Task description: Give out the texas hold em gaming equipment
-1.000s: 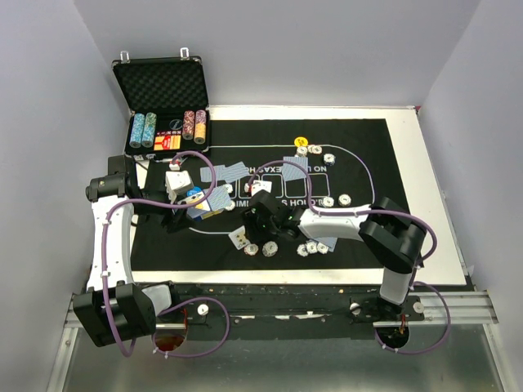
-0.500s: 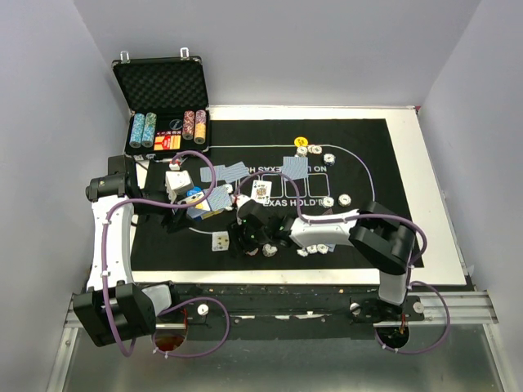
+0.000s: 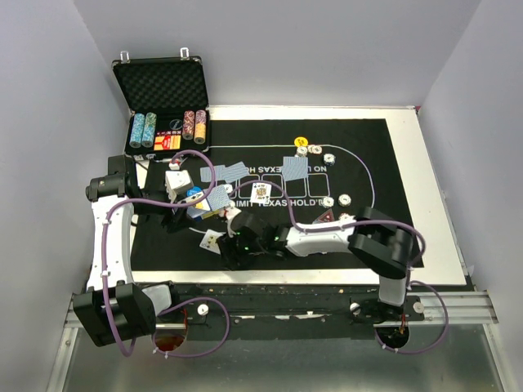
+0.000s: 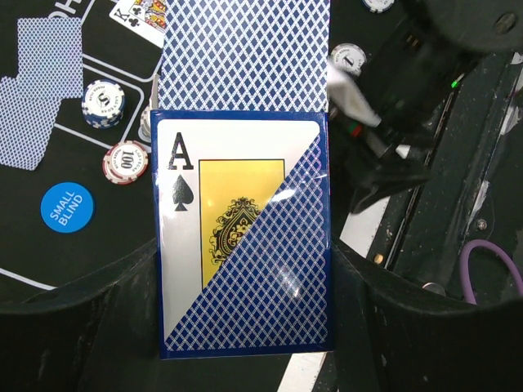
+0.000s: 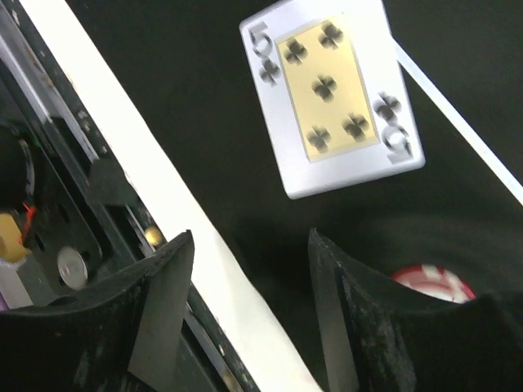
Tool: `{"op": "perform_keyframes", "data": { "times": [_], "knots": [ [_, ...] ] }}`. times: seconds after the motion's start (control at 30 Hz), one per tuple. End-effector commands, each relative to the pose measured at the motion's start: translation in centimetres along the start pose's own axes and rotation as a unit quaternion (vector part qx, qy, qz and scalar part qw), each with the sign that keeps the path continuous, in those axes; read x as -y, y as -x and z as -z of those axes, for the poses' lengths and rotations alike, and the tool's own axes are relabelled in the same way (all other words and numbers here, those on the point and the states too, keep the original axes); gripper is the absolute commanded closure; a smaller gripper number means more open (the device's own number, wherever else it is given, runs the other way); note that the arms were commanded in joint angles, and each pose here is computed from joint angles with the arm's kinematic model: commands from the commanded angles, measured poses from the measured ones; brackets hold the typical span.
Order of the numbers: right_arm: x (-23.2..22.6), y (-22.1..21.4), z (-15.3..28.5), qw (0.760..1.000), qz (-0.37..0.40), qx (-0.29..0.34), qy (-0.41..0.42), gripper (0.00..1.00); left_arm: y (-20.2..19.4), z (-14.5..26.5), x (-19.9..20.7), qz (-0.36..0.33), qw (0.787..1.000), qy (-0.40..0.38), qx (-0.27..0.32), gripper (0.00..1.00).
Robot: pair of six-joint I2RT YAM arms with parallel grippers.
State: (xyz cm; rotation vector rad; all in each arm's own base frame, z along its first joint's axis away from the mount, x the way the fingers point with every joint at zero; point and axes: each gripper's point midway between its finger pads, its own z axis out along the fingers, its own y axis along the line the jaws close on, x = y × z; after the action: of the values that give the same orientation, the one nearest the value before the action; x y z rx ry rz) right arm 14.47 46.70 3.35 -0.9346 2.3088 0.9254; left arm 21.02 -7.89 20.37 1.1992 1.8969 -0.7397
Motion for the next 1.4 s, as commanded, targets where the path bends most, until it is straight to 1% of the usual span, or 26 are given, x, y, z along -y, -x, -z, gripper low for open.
{"op": "perform_keyframes", "data": {
  "times": [0.0,0.17,0.23,0.3,0.37,0.43,0.57,0.6,0.67,0.7,0.73,0.83,0.9,1.07,1.27,1.37],
  "knots": [
    [0.6,0.6,4.1,0.999,0.017,0.032,-0.027,0.31,1.0,0.8,5.4,0.100,0.992,-0.071,0.008,1.00],
    [-0.1,1.7,8.6,0.997,0.022,0.064,-0.023,0.23,0.8,0.7,5.4,0.104,0.992,-0.074,0.009,1.00],
    [0.4,2.2,10.4,0.996,0.021,0.071,-0.044,0.20,0.7,0.6,5.4,0.105,0.992,-0.075,0.008,1.00],
    [0.7,2.7,11.9,0.995,0.022,0.083,-0.054,0.14,0.7,0.6,5.5,0.103,0.992,-0.075,0.007,1.00],
    [1.2,3.4,13.2,0.995,0.013,0.087,-0.056,0.12,0.6,0.7,5.5,0.102,0.992,-0.074,0.005,1.00],
    [2.0,5.0,14.8,0.993,-0.009,0.108,-0.051,0.11,0.6,0.7,5.5,0.102,0.992,-0.074,0.005,1.00],
    [0.7,9.7,18.0,0.984,-0.044,0.172,0.025,0.00,0.4,0.6,5.6,0.099,0.992,-0.075,0.002,1.00],
    [0.4,10.7,18.2,0.981,-0.047,0.182,0.037,0.00,0.3,0.6,5.7,0.099,0.992,-0.076,0.002,1.00],
    [-0.3,12.7,18.0,0.979,-0.057,0.187,0.061,0.00,0.3,0.5,5.7,0.099,0.992,-0.077,0.003,1.00],
    [-0.5,12.9,16.9,0.980,-0.065,0.171,0.072,0.00,0.3,0.5,5.8,0.101,0.992,-0.079,0.003,1.00],
    [-1.4,14.3,16.5,0.977,-0.065,0.179,0.093,0.00,0.2,0.5,5.8,0.101,0.992,-0.078,0.003,1.00],
    [-2.8,15.9,14.7,0.974,-0.080,0.165,0.136,0.00,0.2,0.5,5.9,0.096,0.992,-0.077,0.001,1.00],
    [-3.4,16.8,14.1,0.969,-0.088,0.171,0.156,0.00,0.1,0.6,6.0,0.093,0.993,-0.074,-0.001,1.00],
    [-3.3,17.0,12.4,0.967,-0.115,0.157,0.167,0.02,0.0,0.5,6.2,0.090,0.993,-0.075,-0.002,1.00],
    [-2.0,17.1,11.3,0.960,-0.156,0.158,0.173,0.11,0.0,0.5,6.2,0.091,0.993,-0.075,0.000,1.00],
    [-0.9,17.8,11.9,0.953,-0.177,0.171,0.178,0.13,-0.1,0.5,6.2,0.094,0.993,-0.076,-0.001,1.00]
  ]
}}
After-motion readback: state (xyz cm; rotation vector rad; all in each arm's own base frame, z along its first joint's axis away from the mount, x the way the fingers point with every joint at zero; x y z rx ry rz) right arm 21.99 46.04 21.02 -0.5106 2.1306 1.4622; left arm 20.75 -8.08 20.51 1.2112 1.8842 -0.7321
